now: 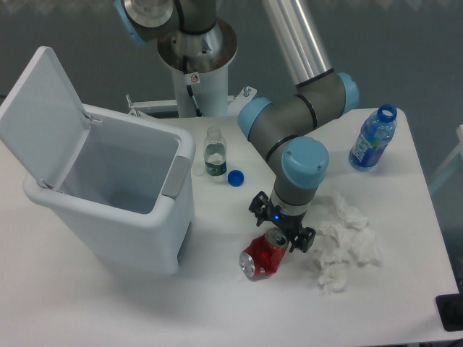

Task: Pick up the cans
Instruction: 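Close the gripper fingers around the red can, then lift the grasped red can up off the table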

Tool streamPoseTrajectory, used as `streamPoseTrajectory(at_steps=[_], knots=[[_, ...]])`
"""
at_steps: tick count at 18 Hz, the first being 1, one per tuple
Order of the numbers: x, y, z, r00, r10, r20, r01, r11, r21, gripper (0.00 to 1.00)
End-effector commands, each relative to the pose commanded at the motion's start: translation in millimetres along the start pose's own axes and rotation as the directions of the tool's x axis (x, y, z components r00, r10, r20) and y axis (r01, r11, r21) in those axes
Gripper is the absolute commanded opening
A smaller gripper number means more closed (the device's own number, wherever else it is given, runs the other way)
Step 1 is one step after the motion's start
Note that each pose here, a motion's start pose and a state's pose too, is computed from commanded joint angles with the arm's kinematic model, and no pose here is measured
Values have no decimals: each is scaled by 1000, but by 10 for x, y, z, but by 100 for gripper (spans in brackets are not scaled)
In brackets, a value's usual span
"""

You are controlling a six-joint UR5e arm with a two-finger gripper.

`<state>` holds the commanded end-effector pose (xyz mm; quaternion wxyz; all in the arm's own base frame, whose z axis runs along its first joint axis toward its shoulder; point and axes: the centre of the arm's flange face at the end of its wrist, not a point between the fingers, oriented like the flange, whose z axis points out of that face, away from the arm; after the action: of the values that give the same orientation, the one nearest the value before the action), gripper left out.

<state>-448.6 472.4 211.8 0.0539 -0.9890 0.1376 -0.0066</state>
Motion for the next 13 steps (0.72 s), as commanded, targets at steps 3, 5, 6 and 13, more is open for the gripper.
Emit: streamPoseTrajectory(at_steps=[3,5,6,13], knots=[[-5,-2,-6,1000,3,1,-3,1000,0,71],[-9,-4,-13,1000,3,3,-3,1000,1,70],[-14,-7,-19,1000,4,4,-4,1000,1,70],[-27,-14,-48,1000,-3,10,3,1000,3,62]])
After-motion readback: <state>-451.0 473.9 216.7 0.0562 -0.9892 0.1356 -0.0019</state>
